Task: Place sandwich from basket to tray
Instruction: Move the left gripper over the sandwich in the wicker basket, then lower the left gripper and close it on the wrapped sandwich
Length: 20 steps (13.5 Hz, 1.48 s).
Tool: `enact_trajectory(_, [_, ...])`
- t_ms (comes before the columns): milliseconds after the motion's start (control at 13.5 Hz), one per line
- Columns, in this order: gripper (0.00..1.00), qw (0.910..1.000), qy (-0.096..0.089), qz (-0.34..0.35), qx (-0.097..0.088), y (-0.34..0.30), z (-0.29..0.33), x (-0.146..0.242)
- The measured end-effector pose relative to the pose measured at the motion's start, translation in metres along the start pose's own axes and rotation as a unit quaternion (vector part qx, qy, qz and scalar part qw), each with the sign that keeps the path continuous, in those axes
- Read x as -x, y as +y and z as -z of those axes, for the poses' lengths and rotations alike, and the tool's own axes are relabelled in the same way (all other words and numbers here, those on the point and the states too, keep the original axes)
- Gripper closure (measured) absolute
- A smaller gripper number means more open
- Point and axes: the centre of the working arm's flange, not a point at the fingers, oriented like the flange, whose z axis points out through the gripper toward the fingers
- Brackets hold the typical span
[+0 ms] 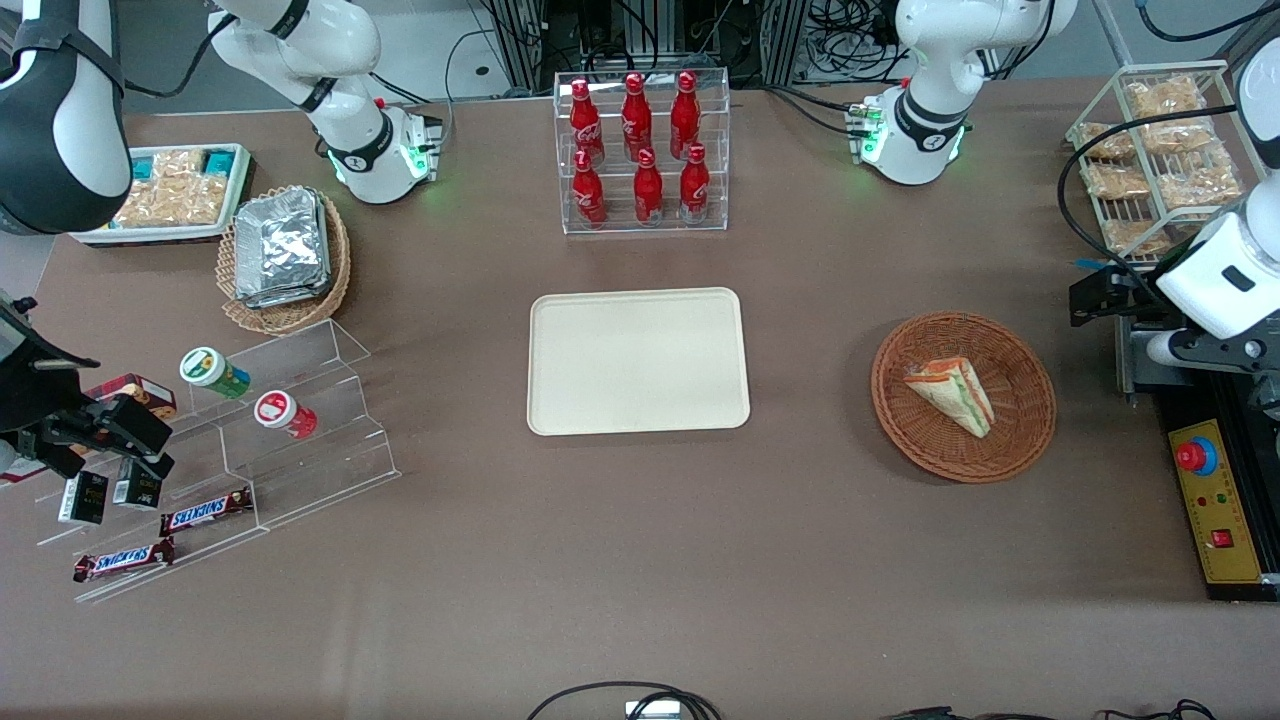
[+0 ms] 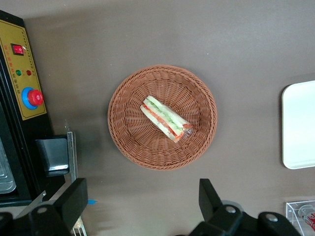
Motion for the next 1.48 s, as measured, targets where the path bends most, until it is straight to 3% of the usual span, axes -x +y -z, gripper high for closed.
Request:
enact_trajectory(370, [0.0,1.0,-0.005,0.006,0.001,0.0,-0.006,-0.003])
enact_trajectory(593, [0.0,0.9989,-0.013,0.046,0.003,0.001,-0.026,-0.013])
enact_trajectory(815, [0.0,0.9945,-0.008,0.105,0.003,0.006,-0.074,-0.027])
enact_trajectory(1185, [0.0,0.9752,-0.002,0.221,0.005,0.018,-0.171,-0.028])
enact_trajectory(1481, [0.0,0.955,0.014,0.296,0.011,0.028,-0.229,-0.017])
